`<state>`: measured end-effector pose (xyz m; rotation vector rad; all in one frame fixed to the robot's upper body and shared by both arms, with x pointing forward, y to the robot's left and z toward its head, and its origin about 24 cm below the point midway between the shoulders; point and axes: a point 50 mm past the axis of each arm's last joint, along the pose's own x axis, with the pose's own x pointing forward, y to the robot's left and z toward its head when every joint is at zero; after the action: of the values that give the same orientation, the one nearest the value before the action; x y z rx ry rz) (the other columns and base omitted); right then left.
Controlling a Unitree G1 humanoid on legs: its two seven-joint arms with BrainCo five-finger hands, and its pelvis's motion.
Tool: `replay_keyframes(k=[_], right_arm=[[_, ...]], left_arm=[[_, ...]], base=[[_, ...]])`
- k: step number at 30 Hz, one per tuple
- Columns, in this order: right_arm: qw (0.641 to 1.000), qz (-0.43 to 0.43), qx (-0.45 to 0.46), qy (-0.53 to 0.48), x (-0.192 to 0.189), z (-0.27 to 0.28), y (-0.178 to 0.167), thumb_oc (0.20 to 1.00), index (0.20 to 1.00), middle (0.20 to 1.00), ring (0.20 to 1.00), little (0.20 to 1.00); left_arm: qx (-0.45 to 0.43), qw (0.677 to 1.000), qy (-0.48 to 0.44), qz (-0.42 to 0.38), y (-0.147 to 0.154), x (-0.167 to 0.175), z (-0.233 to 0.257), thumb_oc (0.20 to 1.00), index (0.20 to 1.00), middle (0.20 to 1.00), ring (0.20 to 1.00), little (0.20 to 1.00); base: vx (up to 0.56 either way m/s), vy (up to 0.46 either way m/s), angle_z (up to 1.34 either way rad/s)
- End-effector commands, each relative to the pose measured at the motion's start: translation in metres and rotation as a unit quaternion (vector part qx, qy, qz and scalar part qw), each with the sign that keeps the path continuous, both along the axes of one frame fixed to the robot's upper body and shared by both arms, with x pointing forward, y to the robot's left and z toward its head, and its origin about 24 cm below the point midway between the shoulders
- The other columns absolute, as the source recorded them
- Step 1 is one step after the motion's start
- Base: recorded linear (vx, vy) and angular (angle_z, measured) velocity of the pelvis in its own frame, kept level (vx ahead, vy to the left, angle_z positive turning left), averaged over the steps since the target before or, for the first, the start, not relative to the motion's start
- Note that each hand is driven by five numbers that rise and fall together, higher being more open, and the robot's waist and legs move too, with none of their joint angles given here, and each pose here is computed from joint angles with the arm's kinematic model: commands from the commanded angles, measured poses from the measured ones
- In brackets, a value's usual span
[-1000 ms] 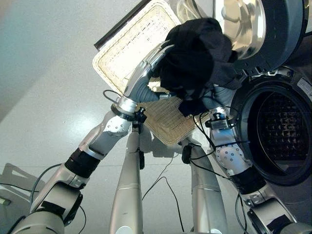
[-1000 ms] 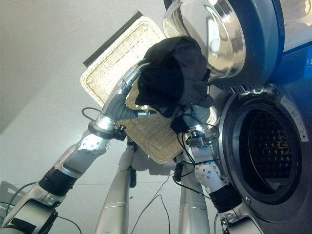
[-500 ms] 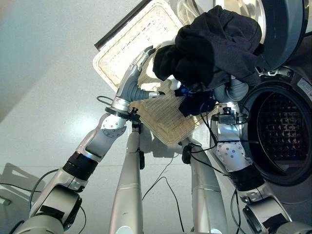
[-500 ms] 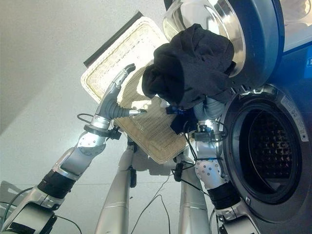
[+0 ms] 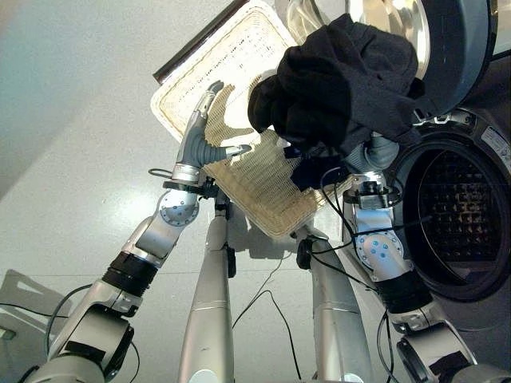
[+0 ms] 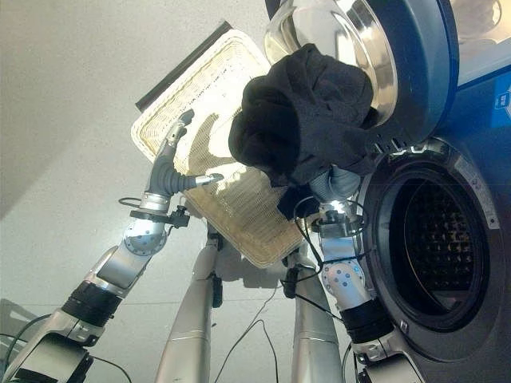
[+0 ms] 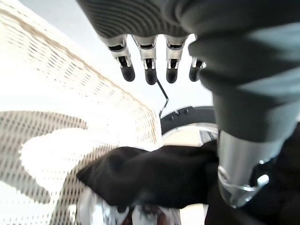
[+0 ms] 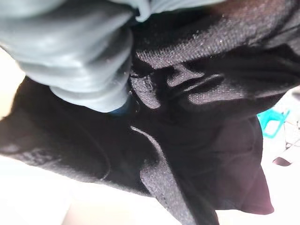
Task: Put the clothes into the washing machine.
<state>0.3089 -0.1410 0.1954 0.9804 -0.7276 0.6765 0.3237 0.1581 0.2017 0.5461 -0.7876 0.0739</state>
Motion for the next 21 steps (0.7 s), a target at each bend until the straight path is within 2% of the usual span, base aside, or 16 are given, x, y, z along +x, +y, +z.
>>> replay_keyframes(k=[1, 6, 9, 11, 13, 20, 21], right_arm=[[0.999, -0.024, 0.043, -0.016, -0.003, 0.008, -0.027, 0.200, 0.200, 0.200, 0.200, 0.200], [0.991, -0.073, 0.057, 0.100, 0.011, -0.037, -0.059, 0.200, 0.200, 0.200, 0.200, 0.200], [0.971, -0.118, 0.105, 0.180, 0.015, -0.072, -0.087, 0.200, 0.200, 0.200, 0.200, 0.200], [0.968, -0.121, 0.114, 0.187, 0.015, -0.076, -0.091, 0.200, 0.200, 0.200, 0.200, 0.200], [0.938, -0.171, 0.158, 0.255, 0.013, -0.105, -0.116, 0.200, 0.200, 0.200, 0.200, 0.200], [0.894, -0.241, 0.198, 0.321, 0.012, -0.127, -0.145, 0.200, 0.200, 0.200, 0.200, 0.200], [0.876, -0.261, 0.211, 0.345, 0.010, -0.134, -0.152, 0.200, 0.200, 0.200, 0.200, 0.200]], left_arm=[[-0.061, 0.996, -0.059, -0.015, -0.002, -0.004, 0.016, 1.000, 1.000, 1.000, 1.000, 1.000], [-0.076, 0.995, -0.058, 0.009, 0.004, -0.001, 0.007, 1.000, 1.000, 1.000, 1.000, 1.000], [-0.079, 0.995, -0.054, 0.022, 0.007, 0.003, 0.001, 1.000, 1.000, 1.000, 1.000, 1.000], [-0.079, 0.995, -0.055, 0.023, 0.007, 0.003, 0.002, 1.000, 1.000, 1.000, 1.000, 1.000], [-0.080, 0.995, -0.054, 0.035, 0.008, 0.008, 0.003, 1.000, 1.000, 1.000, 1.000, 1.000], [-0.071, 0.994, -0.054, 0.060, 0.007, 0.018, 0.009, 1.000, 1.000, 1.000, 1.000, 1.000], [-0.073, 0.994, -0.049, 0.069, 0.009, 0.021, 0.008, 1.000, 1.000, 1.000, 1.000, 1.000]], base=[[-0.03, 0.023, -0.04], [-0.01, 0.038, -0.05], [-0.01, 0.028, -0.11], [0.00, 0.005, -0.05], [-0.01, 0.006, -0.02], [-0.01, 0.002, -0.01], [0.00, 0.000, 0.00]])
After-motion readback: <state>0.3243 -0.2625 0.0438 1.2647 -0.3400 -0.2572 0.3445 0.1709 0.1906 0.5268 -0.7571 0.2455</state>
